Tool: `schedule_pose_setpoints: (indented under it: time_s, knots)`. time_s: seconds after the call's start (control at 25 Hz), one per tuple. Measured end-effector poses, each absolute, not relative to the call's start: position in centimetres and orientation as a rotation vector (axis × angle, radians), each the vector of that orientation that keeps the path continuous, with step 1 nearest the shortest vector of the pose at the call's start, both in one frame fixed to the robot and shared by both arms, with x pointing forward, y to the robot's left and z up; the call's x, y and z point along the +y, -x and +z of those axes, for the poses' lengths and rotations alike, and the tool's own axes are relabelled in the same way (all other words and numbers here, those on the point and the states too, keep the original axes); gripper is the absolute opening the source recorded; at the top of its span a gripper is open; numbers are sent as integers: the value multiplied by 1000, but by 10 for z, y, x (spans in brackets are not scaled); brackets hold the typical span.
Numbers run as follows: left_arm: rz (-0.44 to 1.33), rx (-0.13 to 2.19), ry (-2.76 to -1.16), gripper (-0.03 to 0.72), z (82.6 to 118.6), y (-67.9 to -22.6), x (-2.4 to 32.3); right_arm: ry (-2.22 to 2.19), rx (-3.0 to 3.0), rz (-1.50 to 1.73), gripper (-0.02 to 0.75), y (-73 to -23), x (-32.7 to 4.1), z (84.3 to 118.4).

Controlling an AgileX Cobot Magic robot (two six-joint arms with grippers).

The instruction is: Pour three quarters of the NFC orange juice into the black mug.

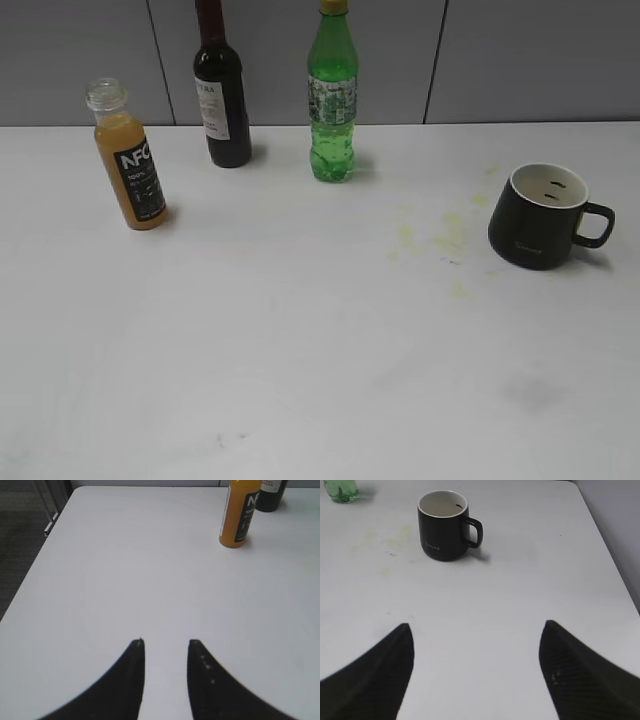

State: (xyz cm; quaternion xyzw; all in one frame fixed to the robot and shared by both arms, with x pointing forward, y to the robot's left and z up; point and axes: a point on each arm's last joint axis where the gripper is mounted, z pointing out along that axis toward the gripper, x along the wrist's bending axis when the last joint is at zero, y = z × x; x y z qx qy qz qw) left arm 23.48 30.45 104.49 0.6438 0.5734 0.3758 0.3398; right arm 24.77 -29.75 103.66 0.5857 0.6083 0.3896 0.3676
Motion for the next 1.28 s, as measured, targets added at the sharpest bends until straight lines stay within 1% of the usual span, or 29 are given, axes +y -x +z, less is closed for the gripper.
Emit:
schedule_pose_setpoints:
  time_s: [0.16,0.32,0.44,0.56,0.84,1.28]
  knots:
    - [978,1493,-1676,236,1045,-235,305,-1511,1560,1018,591,-247,-297,1037]
    - [978,1493,-1676,236,1045,-235,305,-1461,1506,1067,591,-251,-296,1049]
    - [978,1493,-1676,236,1045,-235,305,-1371,1406,1146,591,-263,-296,1061]
    - [978,1493,-1676,236,1045,-235,305,-1284,1308,1214,591,-283,-296,1063]
    - [978,1493,-1676,236,1045,-235,305,-1170,1172,1288,591,-336,-295,1035]
    - [978,1493,-1676,236,1045,-235,305,-1201,1162,1260,591,-413,-295,991]
